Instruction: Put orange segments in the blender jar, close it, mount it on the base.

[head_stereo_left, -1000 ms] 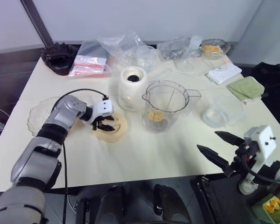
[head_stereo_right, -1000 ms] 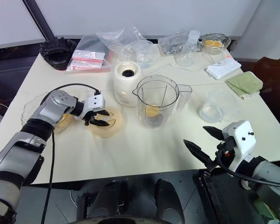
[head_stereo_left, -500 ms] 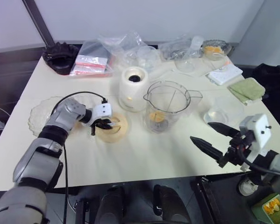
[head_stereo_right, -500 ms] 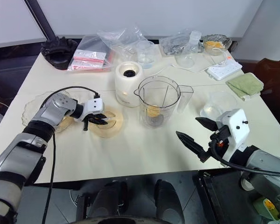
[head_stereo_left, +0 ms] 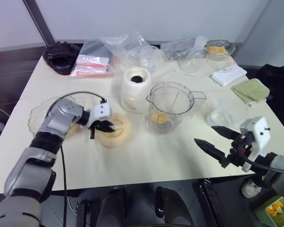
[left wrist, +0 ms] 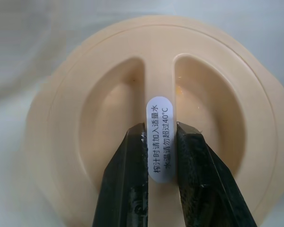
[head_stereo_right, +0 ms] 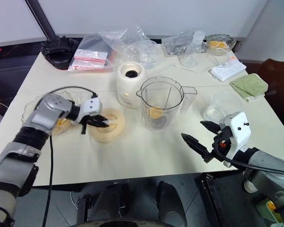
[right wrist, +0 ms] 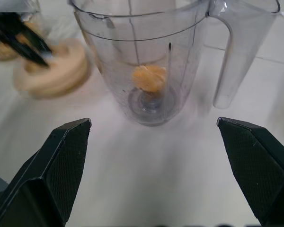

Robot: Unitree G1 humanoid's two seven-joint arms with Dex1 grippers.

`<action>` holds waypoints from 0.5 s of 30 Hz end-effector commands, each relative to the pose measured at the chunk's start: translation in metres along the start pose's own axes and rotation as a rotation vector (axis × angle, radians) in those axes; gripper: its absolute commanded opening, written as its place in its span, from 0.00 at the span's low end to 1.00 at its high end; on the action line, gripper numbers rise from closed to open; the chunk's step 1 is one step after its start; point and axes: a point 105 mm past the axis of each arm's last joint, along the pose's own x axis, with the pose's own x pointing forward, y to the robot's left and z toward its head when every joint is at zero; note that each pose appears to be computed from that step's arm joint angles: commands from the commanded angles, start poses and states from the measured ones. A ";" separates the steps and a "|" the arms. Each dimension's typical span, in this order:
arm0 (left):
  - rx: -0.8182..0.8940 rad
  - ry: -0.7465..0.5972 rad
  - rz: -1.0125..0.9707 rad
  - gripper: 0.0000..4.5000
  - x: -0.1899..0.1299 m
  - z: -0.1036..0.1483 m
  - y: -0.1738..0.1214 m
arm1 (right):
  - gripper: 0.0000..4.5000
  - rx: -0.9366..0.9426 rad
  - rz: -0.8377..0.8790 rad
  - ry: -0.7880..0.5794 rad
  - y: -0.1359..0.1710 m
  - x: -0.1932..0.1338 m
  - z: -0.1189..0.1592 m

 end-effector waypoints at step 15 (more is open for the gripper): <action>0.322 -0.390 0.171 0.06 -0.056 0.241 0.076 | 1.00 -0.026 -0.176 -0.131 -0.031 0.008 0.009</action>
